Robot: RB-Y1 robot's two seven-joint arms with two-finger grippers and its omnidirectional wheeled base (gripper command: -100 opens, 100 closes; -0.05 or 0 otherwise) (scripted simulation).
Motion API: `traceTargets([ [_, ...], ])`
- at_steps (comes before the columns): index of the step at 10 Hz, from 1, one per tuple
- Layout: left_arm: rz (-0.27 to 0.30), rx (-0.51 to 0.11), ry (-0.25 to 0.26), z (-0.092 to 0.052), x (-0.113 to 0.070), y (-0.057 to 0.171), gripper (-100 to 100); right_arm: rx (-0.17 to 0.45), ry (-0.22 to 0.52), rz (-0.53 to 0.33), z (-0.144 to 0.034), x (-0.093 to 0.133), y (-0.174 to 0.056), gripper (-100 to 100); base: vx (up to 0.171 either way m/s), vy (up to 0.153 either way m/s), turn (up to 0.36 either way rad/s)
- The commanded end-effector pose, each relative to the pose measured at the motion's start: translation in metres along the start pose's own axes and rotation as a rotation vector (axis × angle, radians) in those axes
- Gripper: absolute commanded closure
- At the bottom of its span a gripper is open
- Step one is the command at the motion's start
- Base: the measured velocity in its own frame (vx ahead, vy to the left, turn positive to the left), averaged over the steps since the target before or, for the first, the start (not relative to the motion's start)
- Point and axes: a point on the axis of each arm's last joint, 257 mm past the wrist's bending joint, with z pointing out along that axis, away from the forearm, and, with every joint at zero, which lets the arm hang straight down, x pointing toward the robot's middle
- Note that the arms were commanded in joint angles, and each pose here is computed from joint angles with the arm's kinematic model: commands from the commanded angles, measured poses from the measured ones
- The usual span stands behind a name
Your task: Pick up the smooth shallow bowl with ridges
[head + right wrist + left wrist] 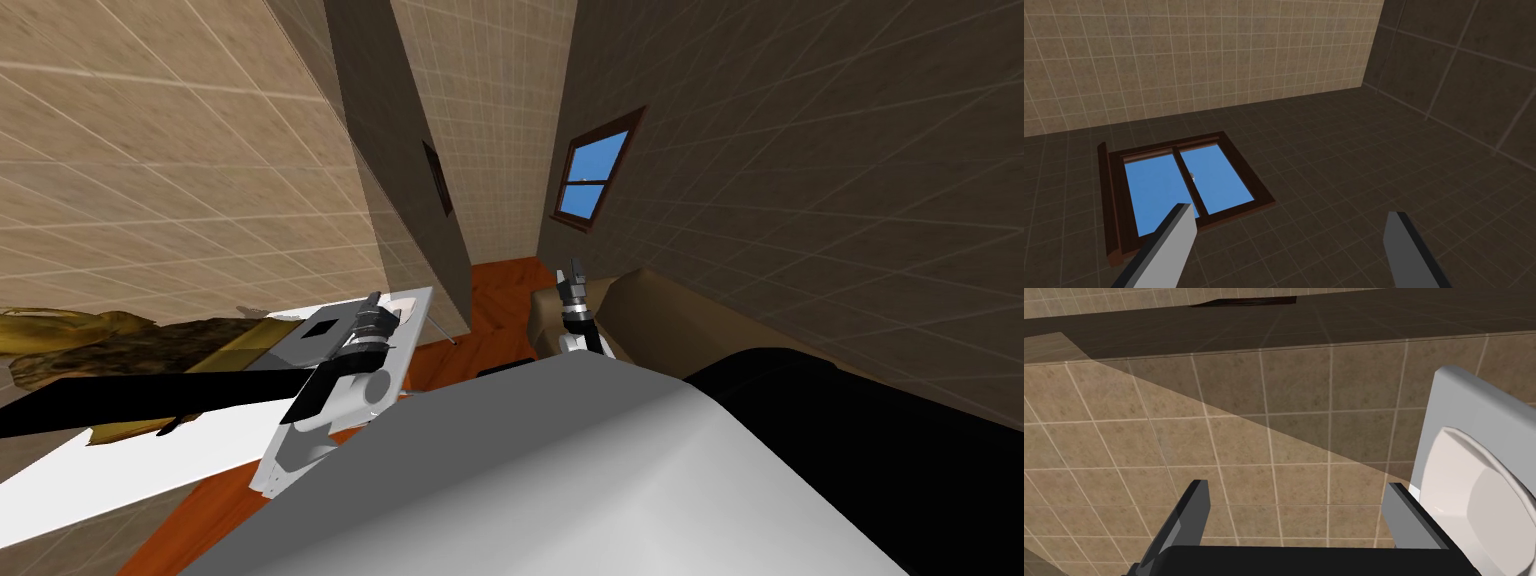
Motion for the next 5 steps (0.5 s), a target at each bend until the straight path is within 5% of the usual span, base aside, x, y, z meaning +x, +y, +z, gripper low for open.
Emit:
traceTargets([
  [1,-0.008,-0.043,-0.008,0.0,-0.008,0.008,-100,0.0,0.0,0.0,0.0,0.0,0.0,0,-0.006,-0.001,-0.037],
  [5,-0.022,-0.138,-0.023,-0.001,-0.021,0.029,-100,0.0,0.0,0.0,0.0,0.0,0.0,0,-0.003,0.007,-0.047],
])
